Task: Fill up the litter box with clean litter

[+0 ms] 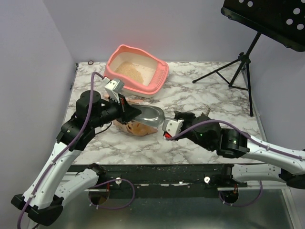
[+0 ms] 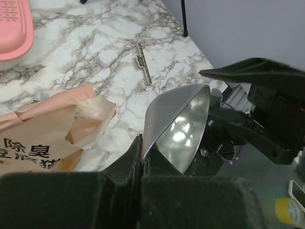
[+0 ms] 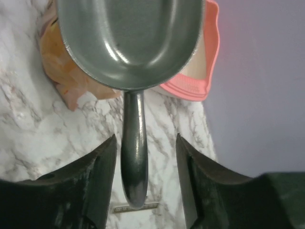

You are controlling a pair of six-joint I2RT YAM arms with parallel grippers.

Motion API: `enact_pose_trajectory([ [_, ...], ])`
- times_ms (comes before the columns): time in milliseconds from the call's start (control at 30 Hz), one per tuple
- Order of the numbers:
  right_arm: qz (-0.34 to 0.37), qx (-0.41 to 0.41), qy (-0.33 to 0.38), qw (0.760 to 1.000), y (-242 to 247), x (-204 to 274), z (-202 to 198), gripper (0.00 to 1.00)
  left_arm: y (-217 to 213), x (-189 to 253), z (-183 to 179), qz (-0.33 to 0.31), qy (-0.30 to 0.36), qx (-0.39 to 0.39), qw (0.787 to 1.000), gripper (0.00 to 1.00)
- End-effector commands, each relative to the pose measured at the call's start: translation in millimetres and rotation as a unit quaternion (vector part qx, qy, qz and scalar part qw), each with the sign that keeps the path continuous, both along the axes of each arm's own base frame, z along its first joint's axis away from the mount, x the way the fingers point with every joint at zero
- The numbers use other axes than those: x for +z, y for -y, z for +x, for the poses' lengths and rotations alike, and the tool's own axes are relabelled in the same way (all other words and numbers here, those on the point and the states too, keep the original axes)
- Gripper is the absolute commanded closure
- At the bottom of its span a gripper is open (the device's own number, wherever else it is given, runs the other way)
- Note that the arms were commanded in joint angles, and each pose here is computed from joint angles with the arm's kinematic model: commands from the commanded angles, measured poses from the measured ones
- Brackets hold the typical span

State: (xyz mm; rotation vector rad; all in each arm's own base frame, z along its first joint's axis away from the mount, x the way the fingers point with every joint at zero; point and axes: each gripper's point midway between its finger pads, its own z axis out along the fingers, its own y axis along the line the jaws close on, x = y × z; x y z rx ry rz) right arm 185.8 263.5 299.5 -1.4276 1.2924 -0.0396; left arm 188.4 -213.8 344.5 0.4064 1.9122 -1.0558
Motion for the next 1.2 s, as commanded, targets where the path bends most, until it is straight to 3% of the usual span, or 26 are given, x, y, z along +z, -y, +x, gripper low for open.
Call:
enact_pose_trajectory([
  [0,0.098,-0.049,0.003,0.994,-6,28,15,0.24,-17,9,7,0.024,0.067,0.038,0.997,1.0],
  [200,0.187,-0.081,-0.07,0.976,-12,48,38,0.08,-62,7,30,0.087,0.116,0.158,0.977,1.0],
  [367,0.261,-0.11,-0.131,0.95,-22,66,64,0.08,-73,1,40,0.117,0.143,0.181,0.966,1.0],
  [467,0.324,-0.129,-0.226,0.91,-20,70,91,0.13,-72,-2,41,0.121,0.15,0.176,0.965,1.0],
  [667,0.386,-0.06,-0.359,0.847,-38,70,101,0.21,-65,10,36,0.091,0.163,0.158,0.97,1.0],
  [1000,0.457,0.116,-0.412,0.78,-15,56,56,0.22,-40,24,24,0.03,0.153,0.101,0.983,1.0],
  [1167,0.462,0.161,-0.427,0.761,-8,45,34,0.21,-35,29,20,0.016,0.156,0.088,0.984,1.0],
])
